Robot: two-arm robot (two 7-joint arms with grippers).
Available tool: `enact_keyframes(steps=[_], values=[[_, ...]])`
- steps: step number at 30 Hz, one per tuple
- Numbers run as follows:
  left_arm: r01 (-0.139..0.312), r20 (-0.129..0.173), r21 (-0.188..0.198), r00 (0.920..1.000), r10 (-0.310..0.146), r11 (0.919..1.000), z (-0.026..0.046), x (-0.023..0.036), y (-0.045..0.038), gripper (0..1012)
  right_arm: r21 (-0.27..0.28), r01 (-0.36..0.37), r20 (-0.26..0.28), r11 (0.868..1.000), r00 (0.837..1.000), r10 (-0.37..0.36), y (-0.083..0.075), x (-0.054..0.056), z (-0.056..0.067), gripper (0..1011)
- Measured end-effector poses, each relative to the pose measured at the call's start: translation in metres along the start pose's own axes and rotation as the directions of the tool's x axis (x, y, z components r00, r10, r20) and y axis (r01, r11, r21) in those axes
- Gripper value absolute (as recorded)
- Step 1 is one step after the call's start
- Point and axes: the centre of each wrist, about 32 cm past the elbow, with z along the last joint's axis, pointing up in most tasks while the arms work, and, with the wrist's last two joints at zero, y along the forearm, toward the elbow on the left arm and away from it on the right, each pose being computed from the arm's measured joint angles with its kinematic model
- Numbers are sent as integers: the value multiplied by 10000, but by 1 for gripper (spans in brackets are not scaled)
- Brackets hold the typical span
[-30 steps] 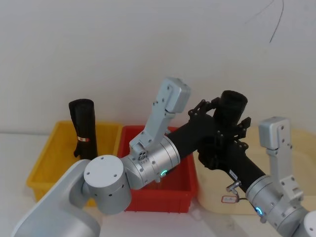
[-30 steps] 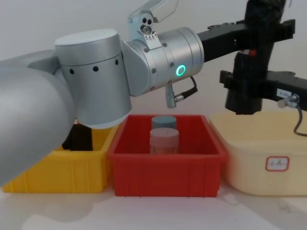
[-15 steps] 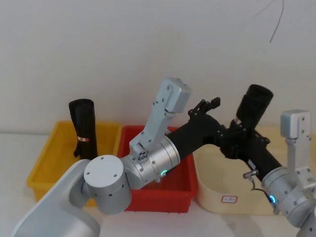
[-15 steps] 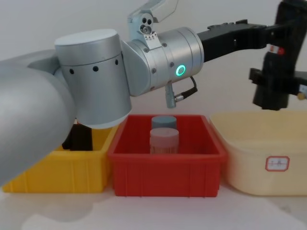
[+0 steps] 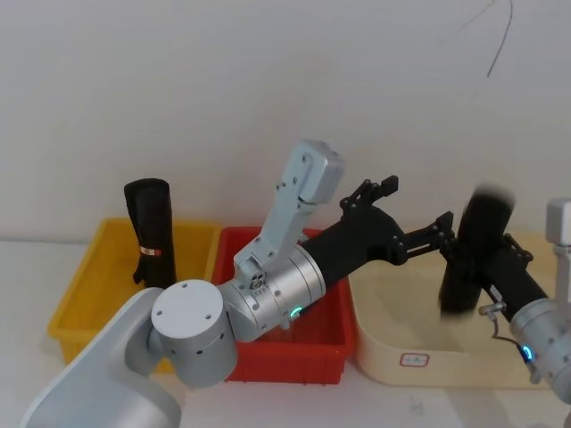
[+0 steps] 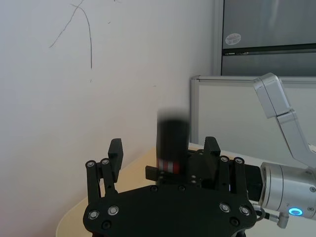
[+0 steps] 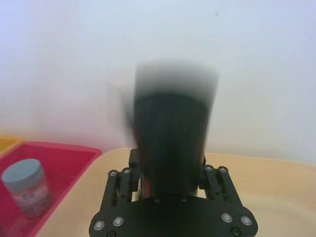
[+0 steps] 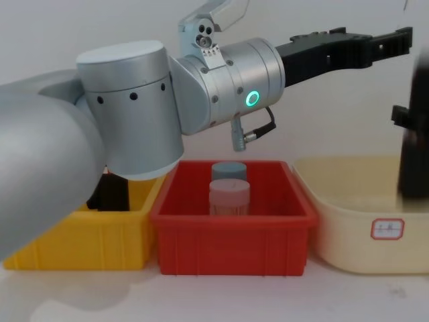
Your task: Pick up the garbage bag with the one hand and transfer it to the other hand.
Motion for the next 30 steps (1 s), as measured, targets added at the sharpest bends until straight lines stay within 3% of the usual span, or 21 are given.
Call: enact_keyframes(steps=[10, 15, 30], values=[[0, 0, 0, 10000, 0, 10000, 0, 0, 0, 1001, 5, 260, 280, 9997, 9993, -260, -72, 118, 38, 921], [0, 0, 0, 10000, 0, 10000, 0, 0, 0, 1001, 251, 331, 359, 9991, 9988, -340, -108, 145, 100, 1001], [-103, 50, -22, 9999, 103, 9999, 0, -1, 16, 1001, 1464, 255, 389, 9889, 9987, -315, -299, 126, 396, 1002]])
